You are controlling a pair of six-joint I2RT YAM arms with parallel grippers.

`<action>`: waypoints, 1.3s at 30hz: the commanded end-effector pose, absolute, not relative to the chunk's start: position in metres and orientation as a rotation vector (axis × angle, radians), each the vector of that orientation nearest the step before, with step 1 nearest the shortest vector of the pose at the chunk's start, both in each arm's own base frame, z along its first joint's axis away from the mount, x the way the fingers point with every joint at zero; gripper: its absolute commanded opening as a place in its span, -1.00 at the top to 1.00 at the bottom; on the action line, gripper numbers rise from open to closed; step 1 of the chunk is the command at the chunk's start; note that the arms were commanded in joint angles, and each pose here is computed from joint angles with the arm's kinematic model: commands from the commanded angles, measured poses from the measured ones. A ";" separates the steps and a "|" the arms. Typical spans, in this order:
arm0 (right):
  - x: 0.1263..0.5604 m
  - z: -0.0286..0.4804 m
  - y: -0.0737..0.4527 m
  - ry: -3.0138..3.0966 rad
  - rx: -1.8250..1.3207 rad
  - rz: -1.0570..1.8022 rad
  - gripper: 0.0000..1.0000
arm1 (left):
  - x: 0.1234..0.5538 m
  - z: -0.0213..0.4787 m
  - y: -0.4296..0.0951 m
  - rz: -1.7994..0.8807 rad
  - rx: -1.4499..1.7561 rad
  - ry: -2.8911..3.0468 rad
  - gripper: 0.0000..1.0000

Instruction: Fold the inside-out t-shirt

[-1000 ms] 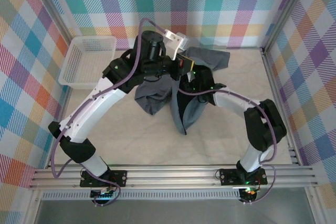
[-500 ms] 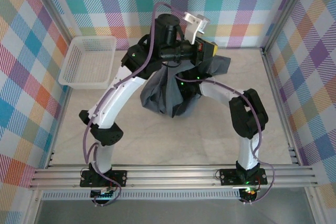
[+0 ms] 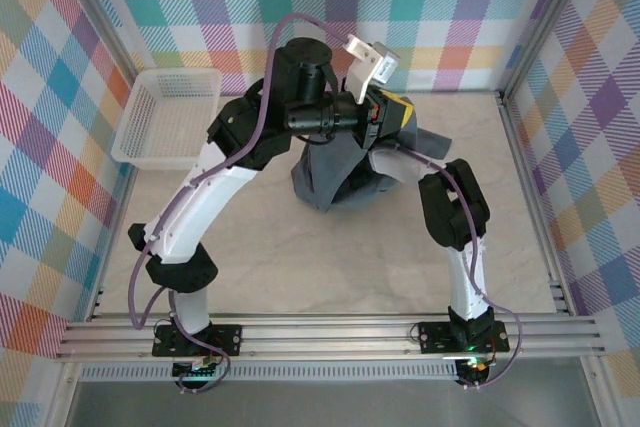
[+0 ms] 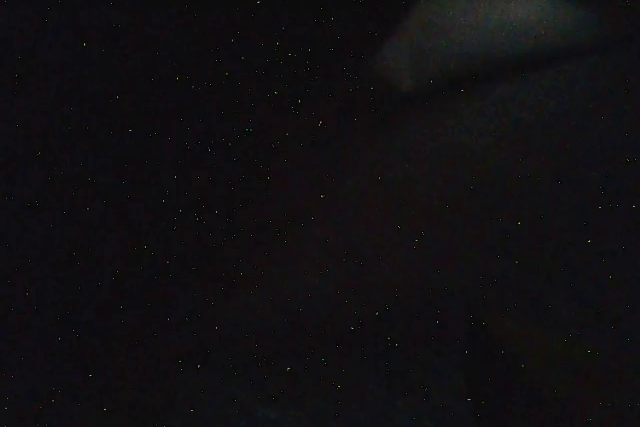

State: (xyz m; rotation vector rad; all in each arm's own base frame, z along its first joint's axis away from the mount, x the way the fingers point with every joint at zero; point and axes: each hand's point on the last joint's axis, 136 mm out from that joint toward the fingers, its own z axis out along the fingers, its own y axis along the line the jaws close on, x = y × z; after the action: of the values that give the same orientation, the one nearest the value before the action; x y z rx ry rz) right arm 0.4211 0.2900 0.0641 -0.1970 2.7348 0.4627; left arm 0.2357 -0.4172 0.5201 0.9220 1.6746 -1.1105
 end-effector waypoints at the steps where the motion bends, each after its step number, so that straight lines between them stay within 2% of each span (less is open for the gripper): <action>1: 0.422 0.078 0.290 2.761 -0.199 0.456 -0.78 | 0.214 0.546 -0.415 -1.138 0.975 1.551 1.00; 4: 0.411 0.041 0.279 2.900 -0.279 0.320 -0.99 | 0.199 0.557 -0.412 -1.120 1.012 1.496 1.00; 12: 0.389 0.002 0.251 3.044 -0.409 0.101 -1.00 | 0.170 0.609 -0.381 -1.063 0.993 1.308 1.00; 14: 0.382 -0.005 0.250 3.062 -0.422 0.110 -0.94 | 0.170 0.617 -0.372 -1.033 0.971 1.286 1.00; 16: 0.377 -0.009 0.253 3.067 -0.435 0.151 -0.74 | 0.172 0.619 -0.367 -1.001 0.961 1.281 1.00; 17: 0.374 -0.011 0.256 3.070 -0.446 0.183 -0.57 | 0.173 0.618 -0.365 -0.986 0.956 1.286 1.00; 19: 0.371 -0.007 0.262 3.055 -0.468 0.255 0.03 | 0.181 0.613 -0.365 -0.940 0.939 1.311 1.00; 21: 0.371 0.017 0.272 2.973 -0.479 0.367 0.76 | 0.206 0.602 -0.362 -0.825 0.866 1.381 1.00; 22: 0.371 0.032 0.276 2.923 -0.485 0.407 1.00 | 0.225 0.595 -0.358 -0.749 0.808 1.430 1.00; 25: 0.359 0.088 0.288 2.755 -0.560 0.543 1.00 | 0.307 0.557 -0.325 -0.565 0.553 1.654 1.00; 27: 0.340 0.124 0.297 2.647 -0.627 0.638 1.00 | 0.367 0.514 -0.295 -0.556 0.381 1.833 1.00; 30: 0.318 0.175 0.301 2.493 -0.672 0.717 1.00 | 0.433 0.438 -0.266 -0.543 0.243 2.038 1.00; 35: 0.310 0.266 0.286 2.246 -0.621 0.721 1.00 | 0.480 0.303 -0.237 -0.445 0.088 2.316 1.00; 39: 0.323 0.322 0.267 2.104 -0.548 0.609 1.00 | 0.473 0.218 -0.221 -0.378 0.039 2.482 1.00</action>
State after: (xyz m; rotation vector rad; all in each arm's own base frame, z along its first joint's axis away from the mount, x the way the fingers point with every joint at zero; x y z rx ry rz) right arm 0.3043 0.2770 0.2916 -0.5961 2.2055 0.7028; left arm 0.4807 -0.2223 0.2272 0.1044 2.4702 -0.3290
